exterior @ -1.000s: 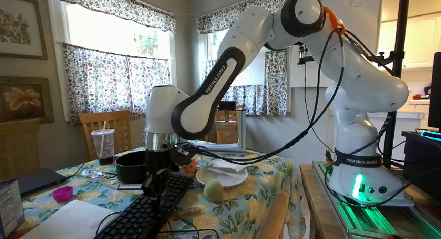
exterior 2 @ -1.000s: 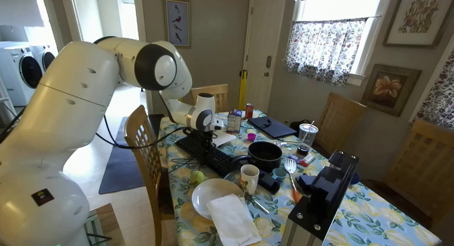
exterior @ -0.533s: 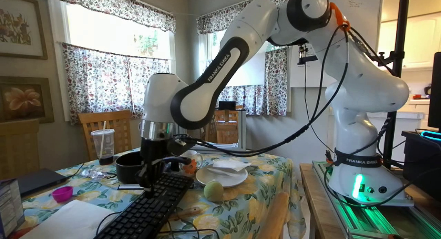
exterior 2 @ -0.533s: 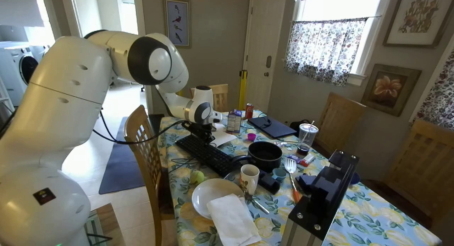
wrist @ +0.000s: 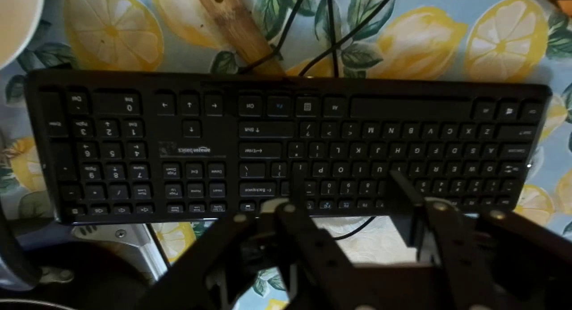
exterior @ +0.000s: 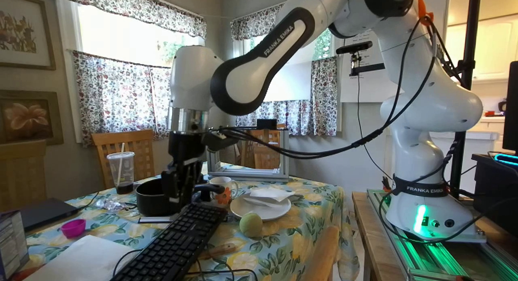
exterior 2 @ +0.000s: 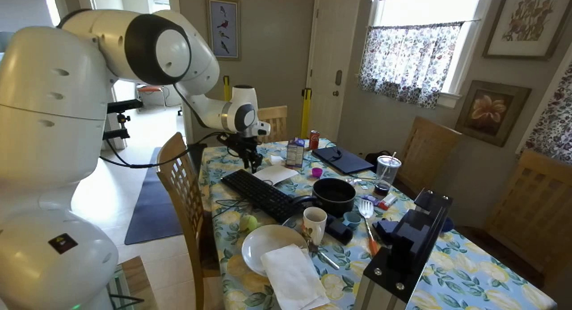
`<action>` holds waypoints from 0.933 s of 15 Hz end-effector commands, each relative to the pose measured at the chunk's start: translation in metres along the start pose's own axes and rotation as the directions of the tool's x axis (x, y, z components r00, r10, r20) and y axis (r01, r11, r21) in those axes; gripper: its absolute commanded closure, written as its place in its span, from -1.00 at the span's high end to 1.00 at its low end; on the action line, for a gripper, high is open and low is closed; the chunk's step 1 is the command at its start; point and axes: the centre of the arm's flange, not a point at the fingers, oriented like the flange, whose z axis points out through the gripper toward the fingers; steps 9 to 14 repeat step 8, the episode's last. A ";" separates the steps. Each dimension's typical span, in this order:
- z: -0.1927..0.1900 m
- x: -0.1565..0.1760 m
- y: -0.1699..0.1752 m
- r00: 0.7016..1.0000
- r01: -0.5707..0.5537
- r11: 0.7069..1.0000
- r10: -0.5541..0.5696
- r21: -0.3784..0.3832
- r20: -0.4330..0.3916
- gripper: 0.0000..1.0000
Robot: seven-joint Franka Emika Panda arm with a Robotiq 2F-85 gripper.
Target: Press the shift button on the keyboard
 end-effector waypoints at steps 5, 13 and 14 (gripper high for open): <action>-0.039 -0.011 -0.001 1.000 -0.021 0.999 0.020 -0.045 -0.019 0.70; -0.031 -0.011 0.000 1.000 -0.021 0.999 0.020 -0.049 -0.008 0.92; -0.031 -0.011 0.000 1.000 -0.021 0.999 0.020 -0.049 -0.008 0.92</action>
